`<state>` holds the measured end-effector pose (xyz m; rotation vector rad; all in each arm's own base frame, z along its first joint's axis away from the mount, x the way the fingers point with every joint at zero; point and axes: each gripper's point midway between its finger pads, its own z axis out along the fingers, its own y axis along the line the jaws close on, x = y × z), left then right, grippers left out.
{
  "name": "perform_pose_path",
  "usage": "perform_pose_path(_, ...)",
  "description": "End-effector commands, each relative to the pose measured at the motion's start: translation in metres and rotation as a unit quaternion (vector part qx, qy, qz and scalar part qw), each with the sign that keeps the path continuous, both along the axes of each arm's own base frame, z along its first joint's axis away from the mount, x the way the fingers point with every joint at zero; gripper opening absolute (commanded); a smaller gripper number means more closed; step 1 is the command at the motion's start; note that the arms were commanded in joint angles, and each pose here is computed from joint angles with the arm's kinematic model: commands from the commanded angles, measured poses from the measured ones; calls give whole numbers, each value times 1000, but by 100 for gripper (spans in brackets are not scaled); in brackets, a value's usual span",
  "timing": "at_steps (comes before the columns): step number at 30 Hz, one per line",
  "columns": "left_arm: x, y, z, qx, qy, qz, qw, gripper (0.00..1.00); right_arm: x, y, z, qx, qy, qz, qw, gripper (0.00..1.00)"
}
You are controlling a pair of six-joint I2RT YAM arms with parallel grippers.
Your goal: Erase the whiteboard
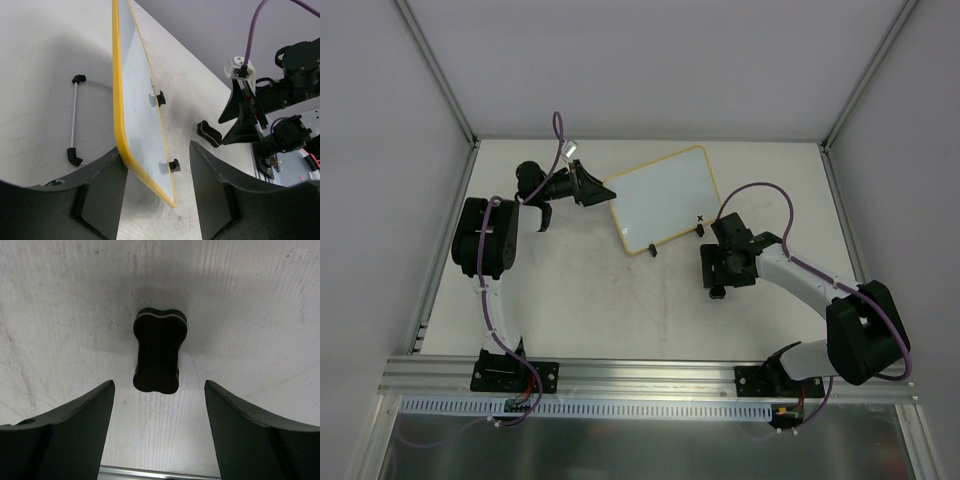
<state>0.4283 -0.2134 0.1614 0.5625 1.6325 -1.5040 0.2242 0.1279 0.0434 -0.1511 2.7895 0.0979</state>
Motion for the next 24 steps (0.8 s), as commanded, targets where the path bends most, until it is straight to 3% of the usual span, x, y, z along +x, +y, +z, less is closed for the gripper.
perform_pose_path(1, -1, 10, 14, -4, -79, -5, 997, 52, 7, 1, 12, 6, -27, 3, 1000, 77)
perform_pose_path(14, 9, 29, 13, -10, -62, 50, 997, 60, 19, 4, 43, 29, -91, 14, 995, 79)
perform_pose_path(16, 8, 38, 23, -12, -72, 77, 994, 75, 20, 4, 48, 36, -111, 16, 993, 87)
perform_pose_path(18, 1, 41, 25, -8, -77, 92, 993, 82, 23, 0, 62, 44, -145, 10, 988, 94)
perform_pose_path(20, 1, 55, 41, -2, -99, 121, 988, 97, 23, -4, 75, 53, -180, 6, 982, 98)
perform_pose_path(24, -11, 67, 54, 11, -101, 166, 981, 99, 21, -11, 93, 65, -223, 0, 973, 99)
